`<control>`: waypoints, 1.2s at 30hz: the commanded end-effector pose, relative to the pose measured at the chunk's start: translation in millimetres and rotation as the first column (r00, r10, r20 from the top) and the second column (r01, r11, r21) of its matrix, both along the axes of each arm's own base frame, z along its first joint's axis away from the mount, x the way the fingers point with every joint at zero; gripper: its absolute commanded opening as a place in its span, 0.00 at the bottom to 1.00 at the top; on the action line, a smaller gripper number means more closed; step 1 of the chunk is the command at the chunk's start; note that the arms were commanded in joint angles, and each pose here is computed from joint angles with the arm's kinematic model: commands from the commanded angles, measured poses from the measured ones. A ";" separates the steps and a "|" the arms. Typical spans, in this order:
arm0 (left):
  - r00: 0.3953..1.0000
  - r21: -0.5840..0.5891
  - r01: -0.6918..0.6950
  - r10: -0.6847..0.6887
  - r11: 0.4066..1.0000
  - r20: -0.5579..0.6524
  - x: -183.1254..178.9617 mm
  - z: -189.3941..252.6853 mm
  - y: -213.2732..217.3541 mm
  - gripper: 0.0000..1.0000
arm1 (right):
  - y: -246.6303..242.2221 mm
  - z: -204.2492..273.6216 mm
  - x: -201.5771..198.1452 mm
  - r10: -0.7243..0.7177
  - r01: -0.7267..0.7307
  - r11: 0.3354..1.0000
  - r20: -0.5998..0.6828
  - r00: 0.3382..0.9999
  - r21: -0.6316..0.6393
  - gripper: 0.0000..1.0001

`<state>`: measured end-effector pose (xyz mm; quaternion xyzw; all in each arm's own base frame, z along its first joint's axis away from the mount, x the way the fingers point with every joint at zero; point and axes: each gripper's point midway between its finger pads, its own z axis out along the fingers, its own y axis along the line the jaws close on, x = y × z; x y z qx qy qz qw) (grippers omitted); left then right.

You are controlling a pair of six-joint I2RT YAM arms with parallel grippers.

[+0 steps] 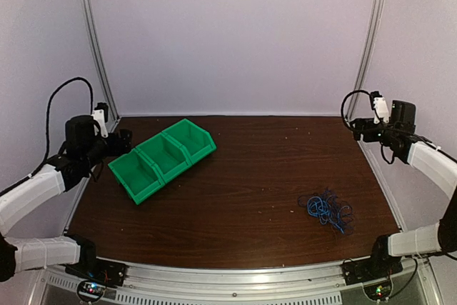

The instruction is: Untangle the cables

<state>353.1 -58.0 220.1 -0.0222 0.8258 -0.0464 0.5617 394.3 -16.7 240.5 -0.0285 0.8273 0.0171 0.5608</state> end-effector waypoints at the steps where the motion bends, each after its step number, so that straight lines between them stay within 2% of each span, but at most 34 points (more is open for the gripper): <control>1: 0.983 -0.056 0.104 -0.094 0.993 0.155 -3.7 30.3 -12.9 0.91 | -5.8 19.2 -8.9 0.005 -0.003 1.000 0.078 0.997 -0.031 0.98; 6: 0.954 -0.029 0.250 -0.241 0.968 0.176 -6.0 33.9 -36.3 0.75 | 0.3 14.2 -28.0 0.096 -0.091 0.985 0.021 0.995 -0.145 0.99; 10: 0.901 -0.029 0.389 -0.374 0.921 0.221 -13.0 42.5 -61.8 0.69 | 7.7 16.3 -51.1 0.173 -0.174 0.953 -0.023 0.985 -0.247 1.00; 12: 0.875 -0.026 0.443 -0.426 0.896 0.230 -16.6 44.9 -72.5 0.68 | 13.3 9.3 -63.1 0.223 -0.231 0.928 -0.064 0.973 -0.291 1.00; 17: 0.841 -0.033 0.520 -0.505 0.854 0.192 -19.1 44.4 -97.2 0.81 | 21.7 -21.0 -86.8 0.306 -0.363 0.868 -0.210 0.928 -0.339 1.00; 19: 0.822 -0.022 0.552 -0.539 0.834 0.182 -22.3 41.5 -108.7 0.85 | 24.3 -33.8 -94.2 0.335 -0.415 0.844 -0.270 0.903 -0.339 1.00; 21: 0.794 -0.001 0.593 -0.585 0.805 0.164 -28.0 37.4 -123.0 0.85 | 30.0 -47.0 -102.4 0.379 -0.480 0.817 -0.328 0.865 -0.321 1.00; 28: 0.679 0.020 0.731 -0.730 0.682 0.081 -52.5 16.4 -177.0 0.72 | 45.7 -87.6 -116.7 0.482 -0.614 0.765 -0.462 0.745 -0.194 0.99; 32: 0.609 0.024 0.792 -0.792 0.610 0.053 -69.9 12.6 -207.3 0.66 | 57.2 -110.7 -126.9 0.545 -0.688 0.715 -0.518 0.659 -0.123 0.81; 36: 0.582 0.024 0.813 -0.813 0.582 0.011 -79.0 2.1 -224.6 0.62 | 65.1 -117.5 -131.1 0.574 -0.721 0.684 -0.527 0.626 -0.112 0.77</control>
